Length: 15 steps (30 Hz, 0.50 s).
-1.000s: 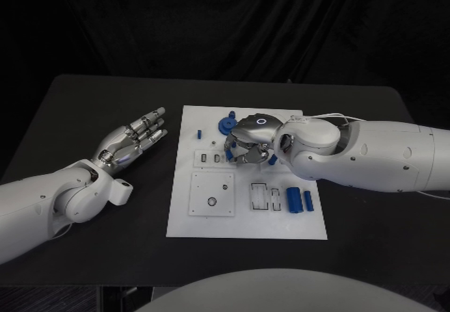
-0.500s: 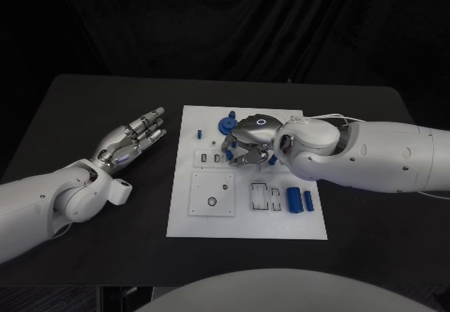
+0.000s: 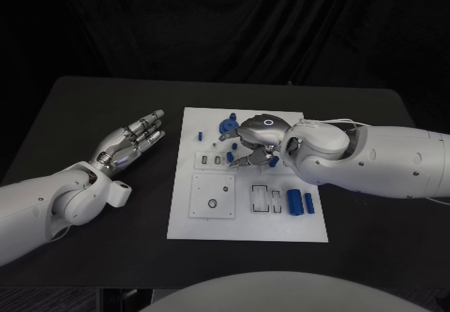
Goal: Assemble the parts on the task board
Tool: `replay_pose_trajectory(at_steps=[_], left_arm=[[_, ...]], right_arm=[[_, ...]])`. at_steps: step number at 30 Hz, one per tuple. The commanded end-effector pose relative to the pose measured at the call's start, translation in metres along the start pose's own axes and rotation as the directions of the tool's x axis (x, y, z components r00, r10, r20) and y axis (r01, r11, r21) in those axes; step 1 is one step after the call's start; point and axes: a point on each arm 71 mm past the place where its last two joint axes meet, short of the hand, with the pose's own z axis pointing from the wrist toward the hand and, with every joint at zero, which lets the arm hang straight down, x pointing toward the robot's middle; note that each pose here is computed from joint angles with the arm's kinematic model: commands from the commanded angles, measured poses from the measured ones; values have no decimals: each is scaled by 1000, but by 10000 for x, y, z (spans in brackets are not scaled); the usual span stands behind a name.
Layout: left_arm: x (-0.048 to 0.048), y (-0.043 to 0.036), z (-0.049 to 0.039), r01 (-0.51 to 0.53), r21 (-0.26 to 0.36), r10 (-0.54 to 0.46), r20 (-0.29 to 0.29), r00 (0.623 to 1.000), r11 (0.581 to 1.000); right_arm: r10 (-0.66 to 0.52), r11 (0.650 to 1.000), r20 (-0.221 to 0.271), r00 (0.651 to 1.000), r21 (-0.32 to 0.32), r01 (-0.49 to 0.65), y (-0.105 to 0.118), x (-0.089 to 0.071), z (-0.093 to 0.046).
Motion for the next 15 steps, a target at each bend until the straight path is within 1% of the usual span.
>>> replay_pose_trajectory(at_steps=[1,3,5,8,10,12,13,15], left_arm=[[-16,-94,-12,-36,93,33,42,999,995],[-34,-129,-6,-47,100,42,51,998,994],[-75,-213,32,-65,117,58,61,996,991],[-122,-335,100,-87,137,78,70,994,987],[-152,-416,146,-101,151,91,76,993,983],[-176,-488,188,-114,161,102,81,992,980],[-178,-494,192,-115,162,103,81,991,980],[-192,-543,231,-123,167,110,83,990,978]], right_arm=[[17,999,141,990,-33,-13,20,-135,-65],[22,999,184,983,-41,-14,12,-198,-106],[27,999,246,969,-52,-15,0,-293,-162],[33,998,325,945,-65,-12,-32,-409,-240],[34,998,364,931,-69,-10,-66,-480,-278],[34,998,386,922,-65,-9,-109,-529,-305],[34,998,387,921,-65,-10,-114,-532,-307],[36,998,395,918,-61,-13,-157,-552,-321]])
